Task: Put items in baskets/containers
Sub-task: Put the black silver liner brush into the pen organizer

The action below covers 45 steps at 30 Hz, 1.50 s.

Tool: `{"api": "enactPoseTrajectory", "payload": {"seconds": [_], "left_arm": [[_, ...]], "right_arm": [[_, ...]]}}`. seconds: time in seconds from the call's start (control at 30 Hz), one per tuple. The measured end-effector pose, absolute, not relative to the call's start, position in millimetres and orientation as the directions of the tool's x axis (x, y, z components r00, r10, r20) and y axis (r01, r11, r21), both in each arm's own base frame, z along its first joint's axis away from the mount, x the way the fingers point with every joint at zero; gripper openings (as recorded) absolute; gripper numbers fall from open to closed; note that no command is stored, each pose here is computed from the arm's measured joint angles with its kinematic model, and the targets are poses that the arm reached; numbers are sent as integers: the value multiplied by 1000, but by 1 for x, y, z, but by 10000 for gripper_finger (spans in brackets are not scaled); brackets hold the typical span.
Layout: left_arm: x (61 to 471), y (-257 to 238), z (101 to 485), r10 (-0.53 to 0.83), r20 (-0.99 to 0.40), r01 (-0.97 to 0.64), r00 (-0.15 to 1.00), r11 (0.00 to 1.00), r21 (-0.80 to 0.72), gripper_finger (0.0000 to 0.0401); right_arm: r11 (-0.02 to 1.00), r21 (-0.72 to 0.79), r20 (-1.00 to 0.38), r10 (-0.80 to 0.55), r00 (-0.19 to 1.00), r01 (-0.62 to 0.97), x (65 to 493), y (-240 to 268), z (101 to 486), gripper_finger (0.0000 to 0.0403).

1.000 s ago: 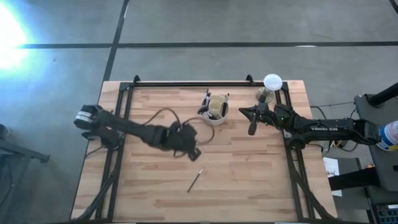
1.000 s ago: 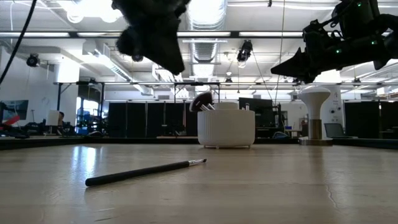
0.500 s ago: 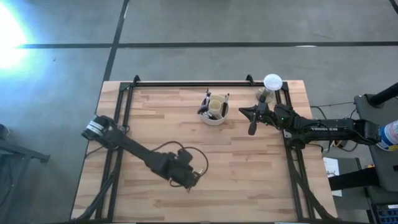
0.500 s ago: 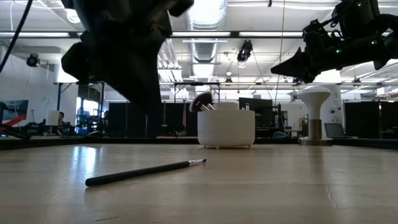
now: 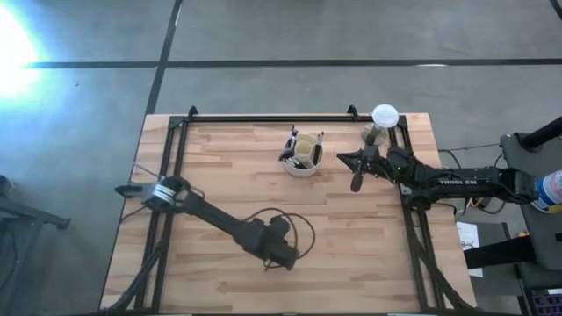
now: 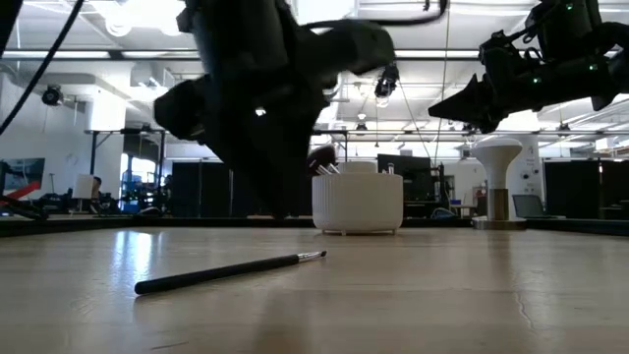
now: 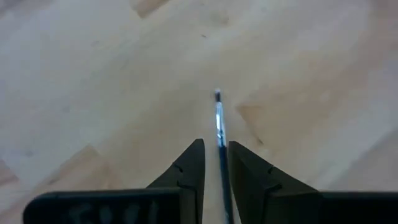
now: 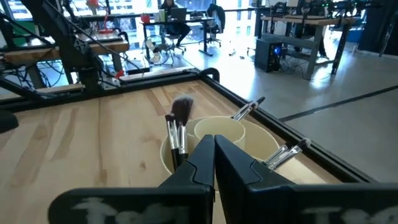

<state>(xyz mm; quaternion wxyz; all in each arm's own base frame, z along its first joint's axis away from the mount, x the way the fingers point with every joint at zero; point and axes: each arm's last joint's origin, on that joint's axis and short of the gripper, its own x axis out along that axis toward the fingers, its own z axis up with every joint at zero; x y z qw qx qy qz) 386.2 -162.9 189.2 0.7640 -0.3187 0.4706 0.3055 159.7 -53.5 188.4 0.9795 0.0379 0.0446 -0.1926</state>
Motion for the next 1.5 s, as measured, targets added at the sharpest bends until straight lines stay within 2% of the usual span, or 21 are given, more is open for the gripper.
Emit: {"api": "enactPoseTrajectory", "payload": {"seconds": [0.1,0.3,0.6,0.73,0.93,1.2,1.37,1.5], "left_arm": [[396,-164,184,195,-924,-778,329,611,-148,74],[413,-167,172,211,-919,-784,333,604,-145,101],[411,-163,158,249,-930,-841,272,531,-104,102],[411,-163,156,256,-930,-848,265,522,-98,82],[410,-162,152,296,-916,-859,271,503,-92,14],[393,-172,154,430,-858,-879,281,474,-50,2],[371,-177,174,503,-772,-869,388,479,-125,1],[354,-170,171,532,-690,-843,492,489,-224,0]], "right_arm": [[925,63,-103,-367,924,374,160,-52,188,8],[934,63,-107,-344,933,351,161,-48,188,8],[950,63,-111,-297,948,305,163,-41,187,8],[958,59,-115,-274,955,282,164,-37,186,8],[966,57,-126,-242,962,250,164,-31,183,8],[968,77,-172,-225,959,241,159,-28,168,8],[966,87,-190,-222,956,242,156,-27,162,8],[971,92,-192,-201,961,222,156,-26,161,8]]}}
